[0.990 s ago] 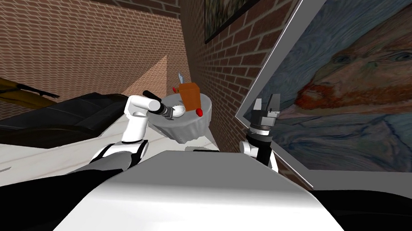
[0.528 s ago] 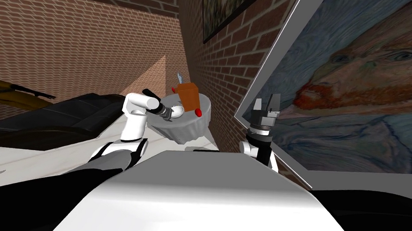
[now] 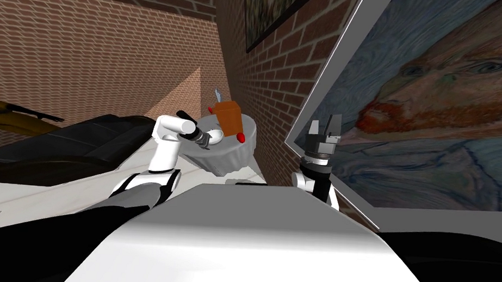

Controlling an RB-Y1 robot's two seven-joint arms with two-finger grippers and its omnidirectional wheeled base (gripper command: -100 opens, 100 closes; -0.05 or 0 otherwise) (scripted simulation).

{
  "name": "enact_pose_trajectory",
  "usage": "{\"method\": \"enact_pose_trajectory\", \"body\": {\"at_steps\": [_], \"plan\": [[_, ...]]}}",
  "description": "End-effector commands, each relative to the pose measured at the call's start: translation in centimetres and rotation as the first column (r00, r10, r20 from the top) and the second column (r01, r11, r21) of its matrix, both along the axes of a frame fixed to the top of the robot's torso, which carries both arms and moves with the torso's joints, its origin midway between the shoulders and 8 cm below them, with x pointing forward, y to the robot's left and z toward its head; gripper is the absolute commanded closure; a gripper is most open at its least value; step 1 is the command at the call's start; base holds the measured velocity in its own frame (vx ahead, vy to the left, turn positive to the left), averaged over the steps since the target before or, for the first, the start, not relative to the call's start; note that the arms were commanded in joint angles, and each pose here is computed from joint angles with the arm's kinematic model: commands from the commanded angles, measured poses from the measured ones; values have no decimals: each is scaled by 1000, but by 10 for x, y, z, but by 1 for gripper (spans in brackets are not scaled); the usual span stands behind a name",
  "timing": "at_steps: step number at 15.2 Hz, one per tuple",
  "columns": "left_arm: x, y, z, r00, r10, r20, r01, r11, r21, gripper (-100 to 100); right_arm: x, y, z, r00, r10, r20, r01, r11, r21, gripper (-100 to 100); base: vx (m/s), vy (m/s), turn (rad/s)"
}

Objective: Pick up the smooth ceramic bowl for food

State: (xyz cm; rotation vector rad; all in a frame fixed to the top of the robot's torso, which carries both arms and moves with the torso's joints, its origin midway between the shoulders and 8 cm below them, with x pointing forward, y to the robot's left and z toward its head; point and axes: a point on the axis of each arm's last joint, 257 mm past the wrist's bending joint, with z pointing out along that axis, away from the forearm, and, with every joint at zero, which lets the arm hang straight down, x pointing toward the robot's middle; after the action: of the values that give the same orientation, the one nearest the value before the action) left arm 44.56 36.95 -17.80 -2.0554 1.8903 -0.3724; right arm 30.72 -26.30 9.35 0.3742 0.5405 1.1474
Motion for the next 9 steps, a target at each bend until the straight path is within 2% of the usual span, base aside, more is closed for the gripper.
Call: {"method": "enact_pose_trajectory", "body": {"at_steps": [1, 2, 3, 7, 9], "plan": [[5, 2, -9, 1000, 2, 2, -2, 1000, 0, -100, 0, 0, 0, 1000, 0, 0, 0, 1000, 0, 0, -2, 4, -18], [2, 1, -4, 1000, 2, -1, -2, 1000, 0, -100, 0, 0, 0, 1000, 0, 0, 0, 1000, 0, 0, 0, 0, 0], [3, 1, -5, 1000, 2, 1, -2, 1000, 0, 100, 0, 0, 0, 1000, 0, 0, 0, 1000, 0, 0, 0, 0, 0], [2, 2, -6, 1000, 1, -3, -1, 1000, 0, 100, 0, 0, 0, 1000, 0, 0, 0, 1000, 0, 0, -2, 0, 5], [-2, -2, 7, 1000, -3, 2, 3, 1000, 0, 100, 0, 0, 0, 1000, 0, 0, 0, 1000, 0, 0, 3, -2, 27]]}}
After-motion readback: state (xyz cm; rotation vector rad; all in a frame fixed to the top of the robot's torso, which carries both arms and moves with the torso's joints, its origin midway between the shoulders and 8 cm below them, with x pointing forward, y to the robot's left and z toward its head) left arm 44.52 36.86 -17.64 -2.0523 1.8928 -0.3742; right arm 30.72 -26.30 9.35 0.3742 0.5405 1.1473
